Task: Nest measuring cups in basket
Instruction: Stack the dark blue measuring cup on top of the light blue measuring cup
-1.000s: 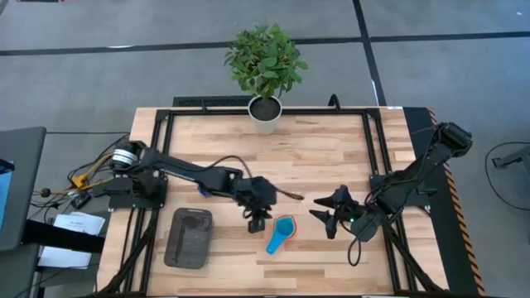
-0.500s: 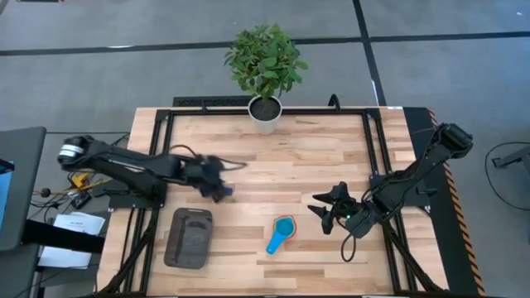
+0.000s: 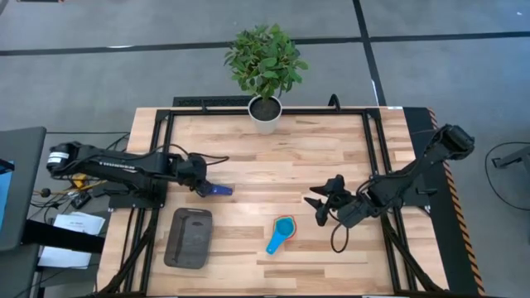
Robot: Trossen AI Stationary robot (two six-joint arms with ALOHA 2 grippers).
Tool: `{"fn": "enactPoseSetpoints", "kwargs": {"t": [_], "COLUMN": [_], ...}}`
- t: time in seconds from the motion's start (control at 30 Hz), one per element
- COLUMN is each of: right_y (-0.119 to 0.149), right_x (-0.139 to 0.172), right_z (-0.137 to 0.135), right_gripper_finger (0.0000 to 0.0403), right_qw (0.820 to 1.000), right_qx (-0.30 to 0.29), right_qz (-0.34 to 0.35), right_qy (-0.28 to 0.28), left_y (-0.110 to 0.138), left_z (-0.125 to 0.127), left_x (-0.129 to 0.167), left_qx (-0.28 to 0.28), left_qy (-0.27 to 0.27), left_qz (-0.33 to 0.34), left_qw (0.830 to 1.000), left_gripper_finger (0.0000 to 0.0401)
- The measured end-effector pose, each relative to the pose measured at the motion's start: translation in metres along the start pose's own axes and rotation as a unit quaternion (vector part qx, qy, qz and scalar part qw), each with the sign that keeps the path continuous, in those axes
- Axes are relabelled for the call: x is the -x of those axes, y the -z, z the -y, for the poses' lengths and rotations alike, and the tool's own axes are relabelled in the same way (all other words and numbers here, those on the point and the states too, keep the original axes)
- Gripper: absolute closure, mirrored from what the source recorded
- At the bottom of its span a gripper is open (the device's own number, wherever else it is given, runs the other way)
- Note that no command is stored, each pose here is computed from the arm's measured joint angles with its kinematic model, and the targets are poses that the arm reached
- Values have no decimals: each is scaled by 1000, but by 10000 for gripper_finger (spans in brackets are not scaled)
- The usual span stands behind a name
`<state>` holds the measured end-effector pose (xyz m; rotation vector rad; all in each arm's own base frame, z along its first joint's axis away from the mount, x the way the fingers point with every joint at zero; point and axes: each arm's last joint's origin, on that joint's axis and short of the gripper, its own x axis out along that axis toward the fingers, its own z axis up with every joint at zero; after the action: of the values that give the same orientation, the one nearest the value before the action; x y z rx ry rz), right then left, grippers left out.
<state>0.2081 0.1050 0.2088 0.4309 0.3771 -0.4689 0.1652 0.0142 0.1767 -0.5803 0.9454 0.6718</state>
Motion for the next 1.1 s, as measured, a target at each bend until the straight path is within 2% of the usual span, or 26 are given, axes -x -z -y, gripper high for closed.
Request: {"fn": "enactPoseSetpoints", "kwargs": {"t": [0.2,0.33,0.87,1.1], "right_y": [-1,0,0,0], "right_x": [-2,-1,-1,-1], "right_z": [1,1,1,1], "right_gripper_finger": [168,168,168,168], "right_qw": [1000,1000,1000,1000], "right_qx": [-1,0,1,1], "right_qz": [-10,-13,-15,-15], "right_qy": [-4,-6,-7,-7], "left_y": [4,5,5,-3], "left_z": [-1,2,8,12], "left_x": [-9,-16,-17,-9], "left_qx": [-22,-39,-53,-62], "left_qy": [-35,-39,-22,-7], "left_qz": [-30,-44,-35,-12], "left_qw": [999,998,998,998], "left_gripper_finger": [290,290,290,290]}}
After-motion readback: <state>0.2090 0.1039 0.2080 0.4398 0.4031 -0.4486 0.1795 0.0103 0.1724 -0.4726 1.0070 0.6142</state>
